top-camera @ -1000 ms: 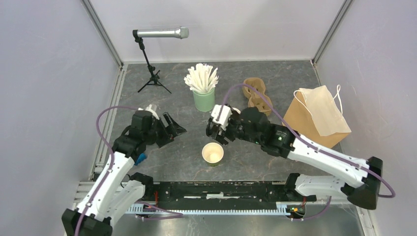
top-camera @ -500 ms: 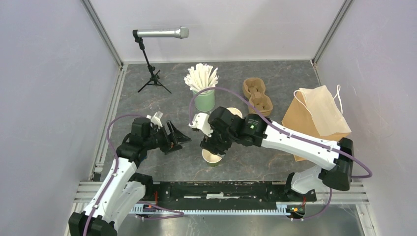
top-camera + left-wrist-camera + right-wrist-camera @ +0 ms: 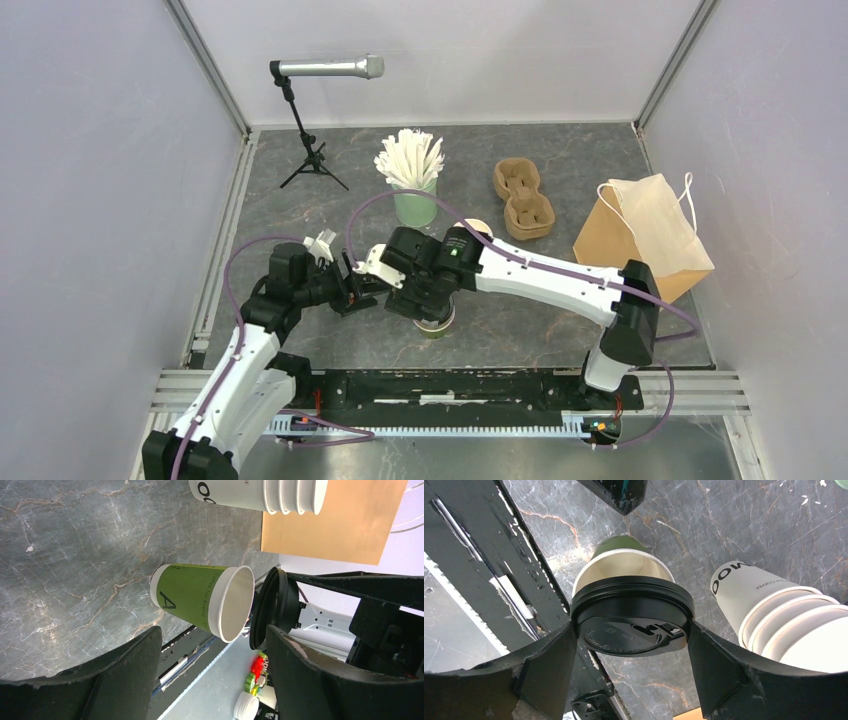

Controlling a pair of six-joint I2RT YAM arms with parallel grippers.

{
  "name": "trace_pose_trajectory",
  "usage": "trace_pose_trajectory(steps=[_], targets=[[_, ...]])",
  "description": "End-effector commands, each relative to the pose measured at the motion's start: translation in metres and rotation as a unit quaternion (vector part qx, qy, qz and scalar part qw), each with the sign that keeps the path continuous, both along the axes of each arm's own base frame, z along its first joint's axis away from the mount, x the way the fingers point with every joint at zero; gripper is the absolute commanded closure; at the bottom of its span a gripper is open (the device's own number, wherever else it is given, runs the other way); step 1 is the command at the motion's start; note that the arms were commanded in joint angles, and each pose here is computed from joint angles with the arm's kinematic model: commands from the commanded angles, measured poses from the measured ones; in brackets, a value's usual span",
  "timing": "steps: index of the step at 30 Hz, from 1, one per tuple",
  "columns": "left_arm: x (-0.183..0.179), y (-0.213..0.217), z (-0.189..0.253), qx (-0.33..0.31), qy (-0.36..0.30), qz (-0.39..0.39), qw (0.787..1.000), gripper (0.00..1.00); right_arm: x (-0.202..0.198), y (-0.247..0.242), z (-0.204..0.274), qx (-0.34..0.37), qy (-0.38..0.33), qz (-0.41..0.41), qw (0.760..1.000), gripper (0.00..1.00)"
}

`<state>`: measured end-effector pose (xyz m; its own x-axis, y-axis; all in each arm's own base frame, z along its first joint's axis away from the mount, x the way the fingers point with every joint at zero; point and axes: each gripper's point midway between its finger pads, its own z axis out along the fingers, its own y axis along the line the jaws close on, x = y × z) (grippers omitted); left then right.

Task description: Pack the takeout coffee

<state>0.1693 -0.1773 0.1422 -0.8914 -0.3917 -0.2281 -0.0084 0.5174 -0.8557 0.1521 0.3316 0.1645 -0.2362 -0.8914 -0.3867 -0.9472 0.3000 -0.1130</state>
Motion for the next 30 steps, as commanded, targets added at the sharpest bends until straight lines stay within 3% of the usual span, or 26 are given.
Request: trace_pose_trajectory(steps=[1, 30], targets=[[0.0, -0.004, 0.01, -0.024, -0.009, -0.006, 1.0, 0.19, -0.002, -0.004, 0.007, -0.022, 0.002, -0.001, 1.0, 0.18], [0.004, -0.006, 0.004, -0.028, 0.001, -0.008, 1.0, 0.16, 0.005, 0.014, -0.006, -0.038, 0.006, 0.014, 0.999, 0.12]])
